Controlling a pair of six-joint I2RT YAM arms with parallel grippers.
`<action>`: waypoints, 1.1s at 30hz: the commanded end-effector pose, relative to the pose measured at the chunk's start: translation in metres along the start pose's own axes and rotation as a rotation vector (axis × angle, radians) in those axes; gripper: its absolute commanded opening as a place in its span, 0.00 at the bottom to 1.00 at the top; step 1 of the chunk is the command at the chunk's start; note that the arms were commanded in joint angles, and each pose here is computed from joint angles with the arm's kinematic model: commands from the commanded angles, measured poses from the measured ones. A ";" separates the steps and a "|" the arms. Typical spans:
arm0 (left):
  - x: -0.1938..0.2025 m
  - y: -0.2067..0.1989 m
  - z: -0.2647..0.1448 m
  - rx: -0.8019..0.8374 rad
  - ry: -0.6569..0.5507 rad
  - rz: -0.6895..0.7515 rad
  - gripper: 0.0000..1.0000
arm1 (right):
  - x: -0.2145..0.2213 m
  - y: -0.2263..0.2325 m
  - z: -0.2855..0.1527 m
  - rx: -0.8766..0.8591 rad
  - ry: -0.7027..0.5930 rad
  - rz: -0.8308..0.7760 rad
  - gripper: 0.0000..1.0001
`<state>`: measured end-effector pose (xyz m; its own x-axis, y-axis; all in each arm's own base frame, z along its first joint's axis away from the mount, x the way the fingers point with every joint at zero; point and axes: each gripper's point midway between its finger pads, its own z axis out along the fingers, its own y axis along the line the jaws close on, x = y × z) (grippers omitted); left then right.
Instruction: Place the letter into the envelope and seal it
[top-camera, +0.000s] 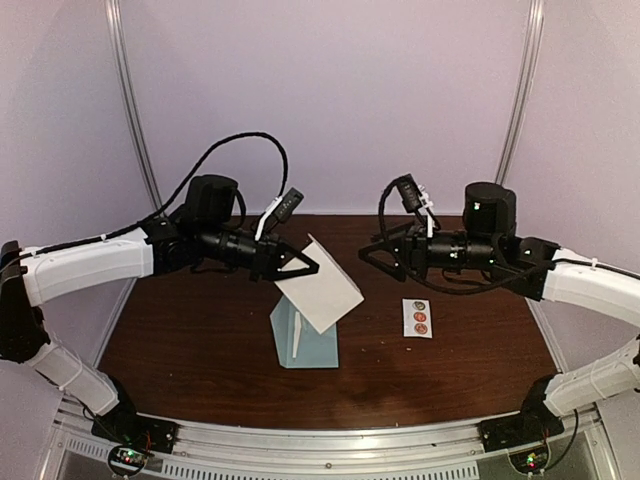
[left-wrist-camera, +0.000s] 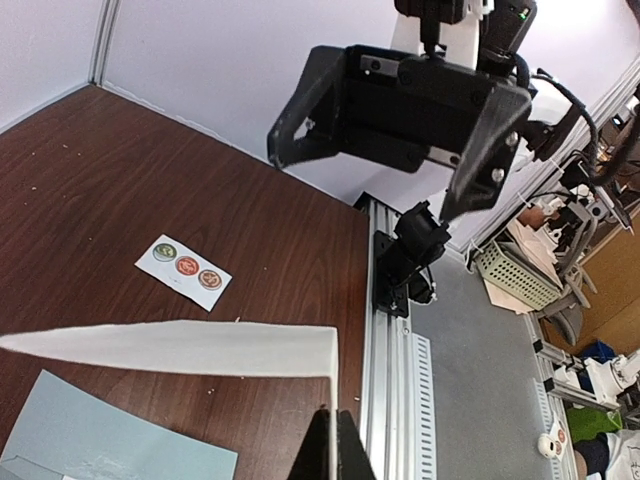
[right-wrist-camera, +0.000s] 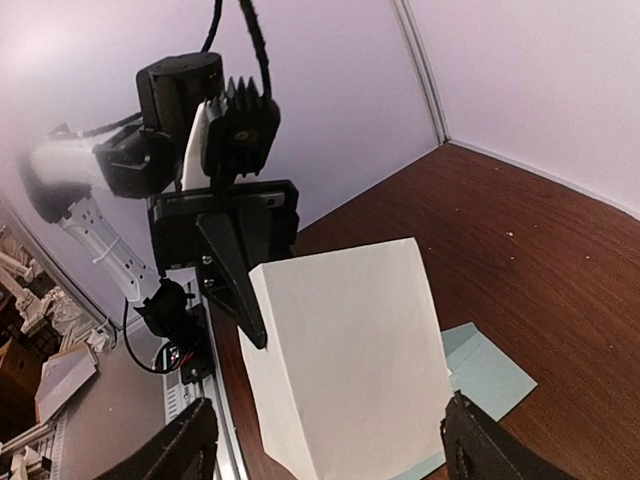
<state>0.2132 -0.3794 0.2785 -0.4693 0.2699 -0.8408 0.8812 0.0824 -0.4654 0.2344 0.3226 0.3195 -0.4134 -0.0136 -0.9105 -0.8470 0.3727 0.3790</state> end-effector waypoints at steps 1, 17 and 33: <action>-0.014 -0.015 -0.002 0.064 -0.036 0.057 0.00 | 0.019 0.025 0.025 -0.087 0.092 -0.026 0.74; -0.017 -0.032 -0.005 0.146 -0.031 0.095 0.00 | 0.047 0.040 0.060 -0.191 0.181 -0.007 0.38; -0.036 -0.013 -0.028 -0.109 -0.041 0.178 0.46 | 0.048 0.042 0.054 -0.196 0.182 -0.003 0.00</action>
<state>0.2071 -0.3763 0.2893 -0.4089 0.2888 -0.8657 0.9094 0.0491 -0.4131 0.1990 0.3882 0.2661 -0.4792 -0.2119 -0.8518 -0.8739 0.2062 0.4403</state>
